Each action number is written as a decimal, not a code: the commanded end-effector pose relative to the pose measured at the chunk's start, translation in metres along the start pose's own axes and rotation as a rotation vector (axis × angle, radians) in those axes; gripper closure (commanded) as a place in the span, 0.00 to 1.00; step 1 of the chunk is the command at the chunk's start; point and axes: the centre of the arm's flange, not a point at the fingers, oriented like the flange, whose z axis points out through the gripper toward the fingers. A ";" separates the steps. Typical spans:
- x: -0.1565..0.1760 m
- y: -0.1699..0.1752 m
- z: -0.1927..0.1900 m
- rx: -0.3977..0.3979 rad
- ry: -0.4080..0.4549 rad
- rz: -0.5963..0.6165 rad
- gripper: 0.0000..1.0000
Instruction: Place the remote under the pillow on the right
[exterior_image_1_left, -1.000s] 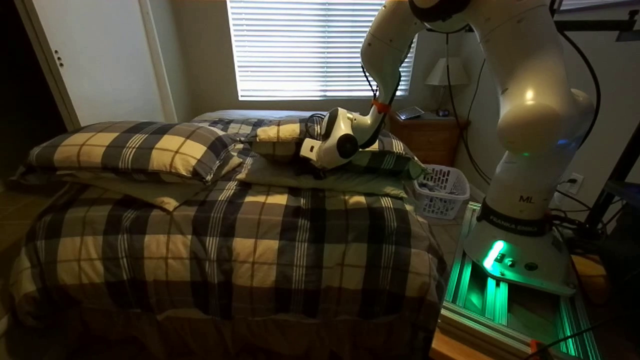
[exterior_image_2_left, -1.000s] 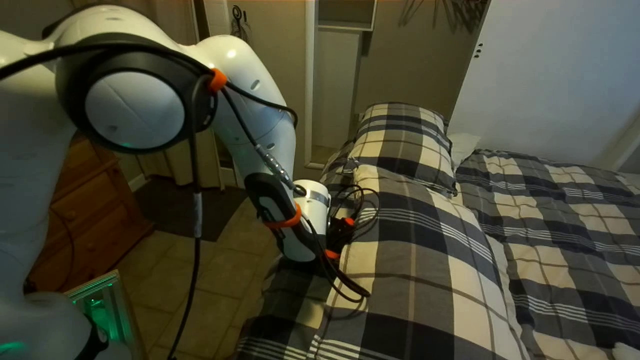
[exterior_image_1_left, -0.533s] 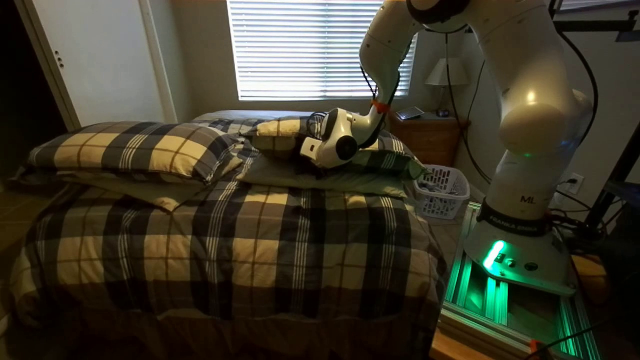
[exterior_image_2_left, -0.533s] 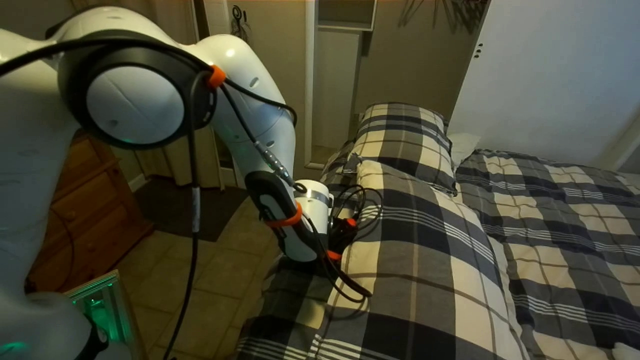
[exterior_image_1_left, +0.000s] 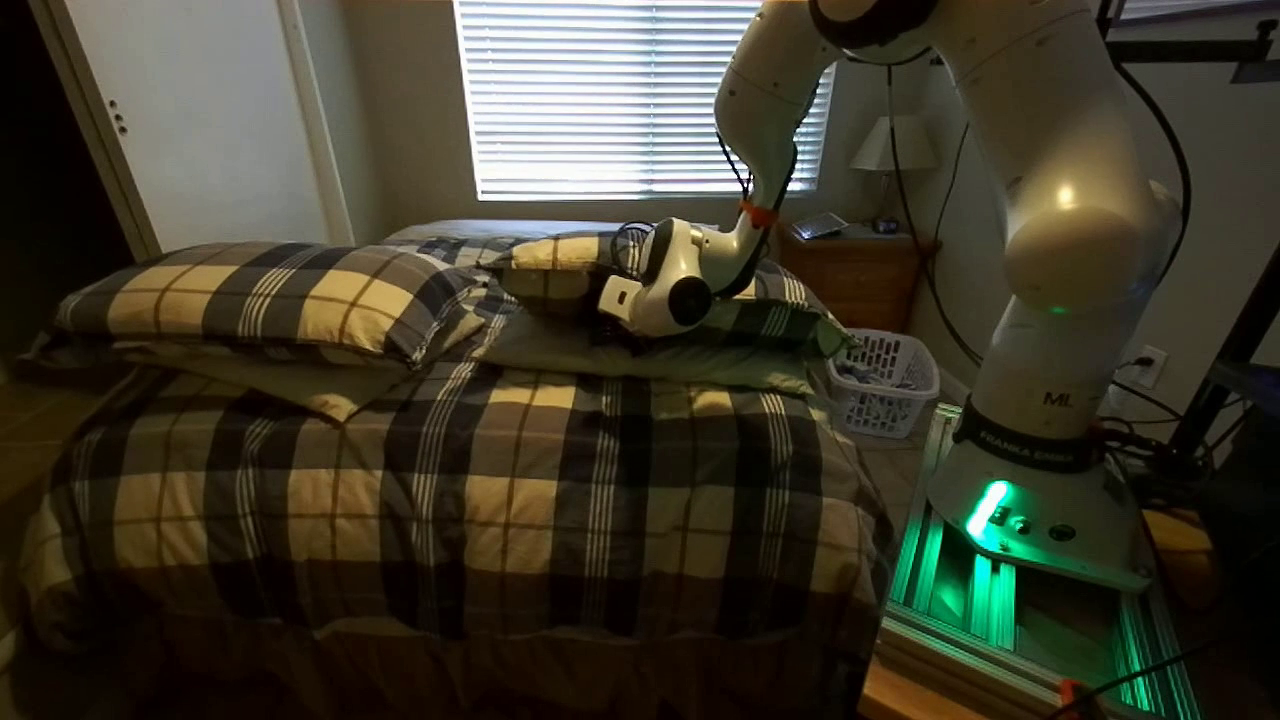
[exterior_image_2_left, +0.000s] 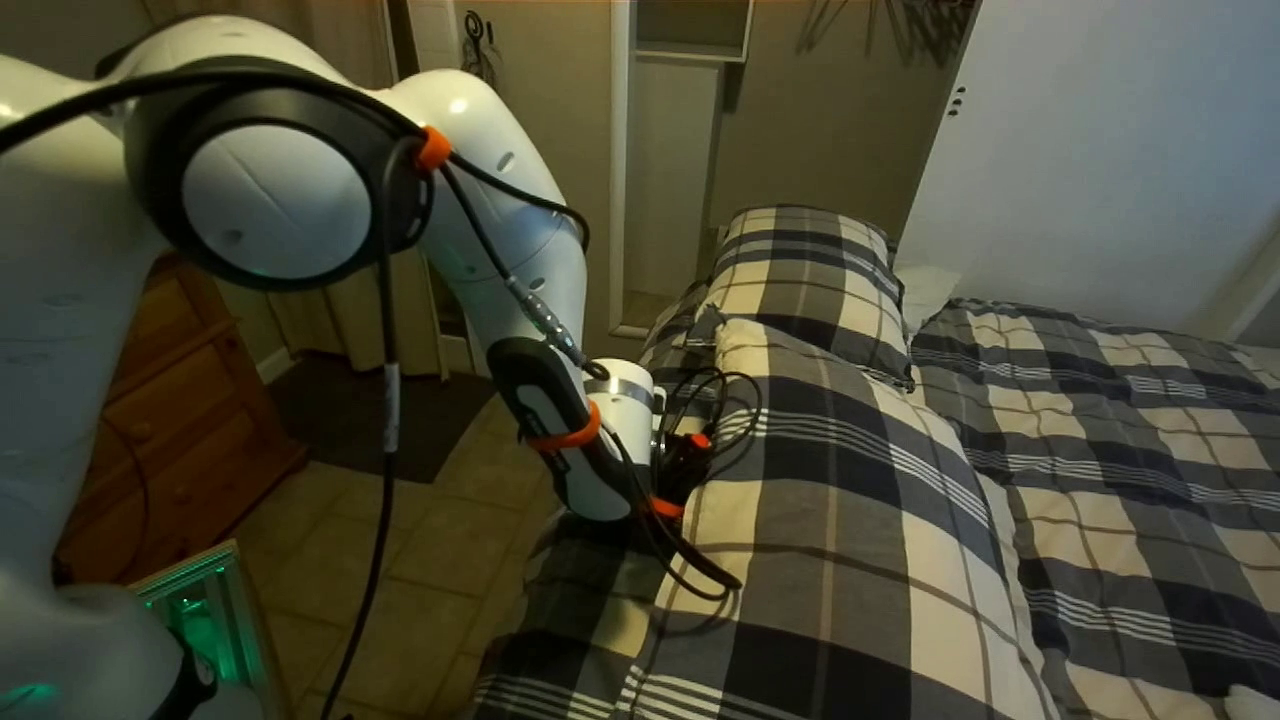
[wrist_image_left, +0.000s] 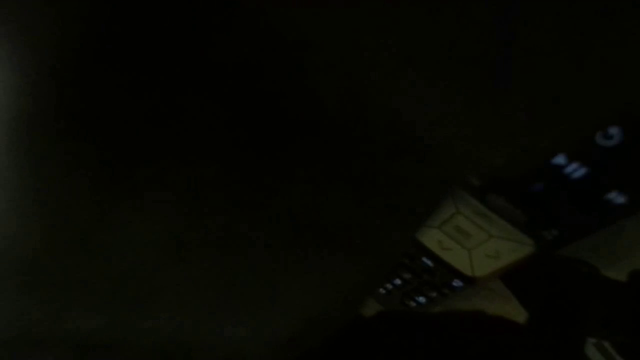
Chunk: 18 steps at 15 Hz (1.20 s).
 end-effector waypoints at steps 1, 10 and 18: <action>-0.003 0.015 -0.008 -0.059 -0.046 -0.011 0.00; 0.012 0.013 -0.018 0.055 -0.142 0.089 0.00; 0.018 0.022 -0.040 0.144 -0.283 0.214 0.00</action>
